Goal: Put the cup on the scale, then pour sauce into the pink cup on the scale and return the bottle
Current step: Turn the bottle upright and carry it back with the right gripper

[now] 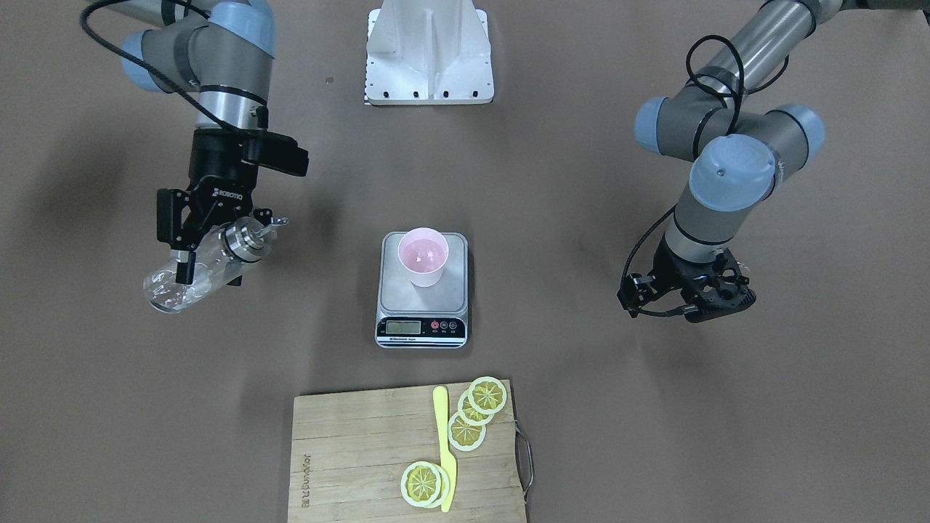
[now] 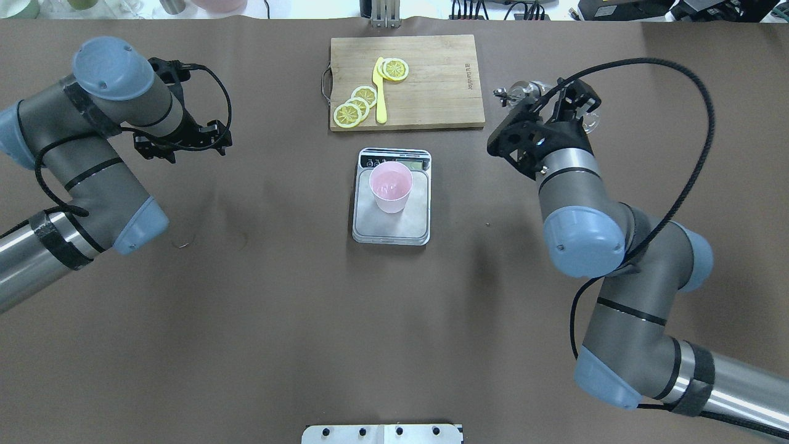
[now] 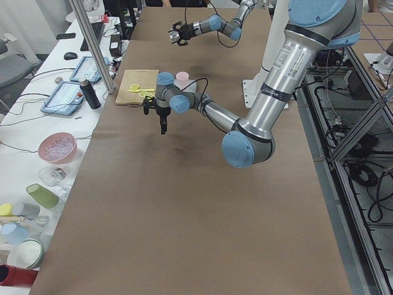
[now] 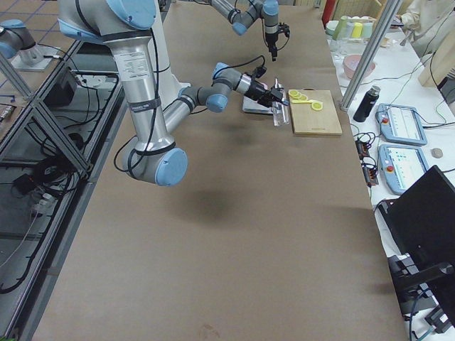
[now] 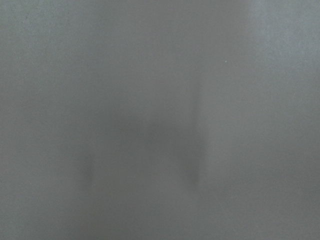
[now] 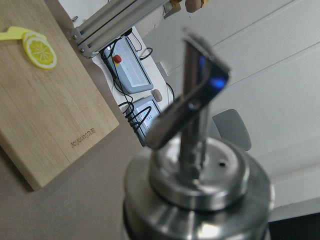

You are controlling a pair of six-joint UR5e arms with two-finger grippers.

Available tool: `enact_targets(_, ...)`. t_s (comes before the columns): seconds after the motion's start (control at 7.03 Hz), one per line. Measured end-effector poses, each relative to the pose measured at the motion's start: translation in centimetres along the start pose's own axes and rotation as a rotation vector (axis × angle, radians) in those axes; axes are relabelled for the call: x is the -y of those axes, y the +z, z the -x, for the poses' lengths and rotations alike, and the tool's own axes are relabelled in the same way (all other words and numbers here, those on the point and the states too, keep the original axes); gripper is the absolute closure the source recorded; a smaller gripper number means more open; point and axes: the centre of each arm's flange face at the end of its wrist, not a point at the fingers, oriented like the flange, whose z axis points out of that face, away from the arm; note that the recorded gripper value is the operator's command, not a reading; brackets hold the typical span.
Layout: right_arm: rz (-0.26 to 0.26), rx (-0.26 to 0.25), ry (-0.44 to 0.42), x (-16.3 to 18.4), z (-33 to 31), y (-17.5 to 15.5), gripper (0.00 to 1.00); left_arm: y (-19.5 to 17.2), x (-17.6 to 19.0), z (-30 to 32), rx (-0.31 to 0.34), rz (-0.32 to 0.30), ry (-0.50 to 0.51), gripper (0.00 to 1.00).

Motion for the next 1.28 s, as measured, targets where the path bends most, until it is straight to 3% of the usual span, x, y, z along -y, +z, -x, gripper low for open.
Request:
enact_targets(0.57, -0.03, 0.139, 0.42, -11.4, -7.2, 3.0, 1.0, -0.4, -0.1, -0.2, -0.005, -0.005, 0.004, 0.02)
enact_targets(0.85, -0.027, 0.185, 0.606, -18.8, -8.6, 5.1, 1.0, -0.4, -0.1, -0.2, -0.006, -0.006, 0.004, 0.02)
enact_targets(1.28, 0.046, 0.199, 0.692, -26.5, -10.5, 6.9, 1.0, -0.5, -0.2, -0.3, -0.008, -0.006, 0.006, 0.02)
